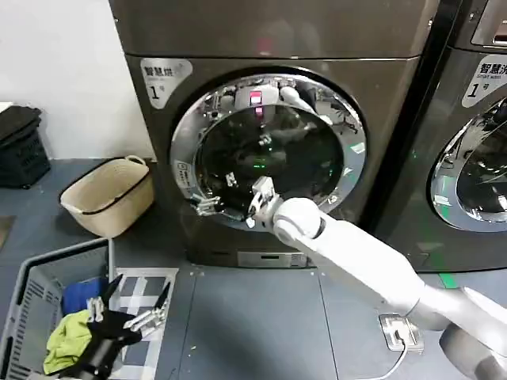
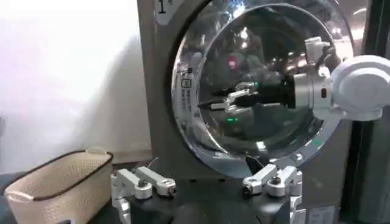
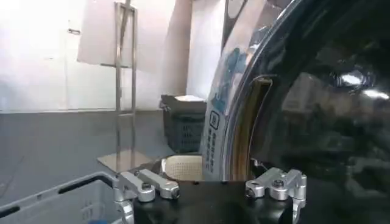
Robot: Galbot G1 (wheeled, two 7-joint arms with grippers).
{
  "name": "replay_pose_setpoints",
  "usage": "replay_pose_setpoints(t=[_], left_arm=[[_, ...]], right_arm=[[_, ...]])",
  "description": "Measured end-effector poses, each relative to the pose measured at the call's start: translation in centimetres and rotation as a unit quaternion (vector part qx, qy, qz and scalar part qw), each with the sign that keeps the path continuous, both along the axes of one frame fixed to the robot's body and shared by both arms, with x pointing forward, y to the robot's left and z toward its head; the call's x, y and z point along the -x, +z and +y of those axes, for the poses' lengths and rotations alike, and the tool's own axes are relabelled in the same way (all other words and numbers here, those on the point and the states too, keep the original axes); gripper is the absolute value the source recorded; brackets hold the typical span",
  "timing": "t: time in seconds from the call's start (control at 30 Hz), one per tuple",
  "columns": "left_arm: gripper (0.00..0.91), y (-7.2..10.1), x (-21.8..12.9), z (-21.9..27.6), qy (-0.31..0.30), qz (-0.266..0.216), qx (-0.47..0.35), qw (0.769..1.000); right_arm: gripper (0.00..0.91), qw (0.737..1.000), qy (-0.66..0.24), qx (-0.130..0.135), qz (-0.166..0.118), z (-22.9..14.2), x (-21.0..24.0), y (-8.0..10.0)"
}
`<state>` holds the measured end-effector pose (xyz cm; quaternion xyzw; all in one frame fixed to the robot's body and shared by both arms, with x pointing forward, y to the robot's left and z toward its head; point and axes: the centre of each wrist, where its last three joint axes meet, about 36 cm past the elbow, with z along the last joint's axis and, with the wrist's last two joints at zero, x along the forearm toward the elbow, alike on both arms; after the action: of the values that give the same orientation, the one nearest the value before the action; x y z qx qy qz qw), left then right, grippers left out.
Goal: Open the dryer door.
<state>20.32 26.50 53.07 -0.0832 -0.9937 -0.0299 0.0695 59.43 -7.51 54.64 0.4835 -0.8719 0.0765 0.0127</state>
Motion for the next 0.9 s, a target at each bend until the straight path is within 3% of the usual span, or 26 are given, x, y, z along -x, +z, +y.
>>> replay_pose_setpoints(t=[0.9], left_arm=[[0.907, 0.0, 0.0, 0.0, -0.001, 0.0, 0.001, 1.0]], right_arm=[[0.907, 1.0, 0.02, 0.01, 0.006, 3.3, -3.1, -1.2]])
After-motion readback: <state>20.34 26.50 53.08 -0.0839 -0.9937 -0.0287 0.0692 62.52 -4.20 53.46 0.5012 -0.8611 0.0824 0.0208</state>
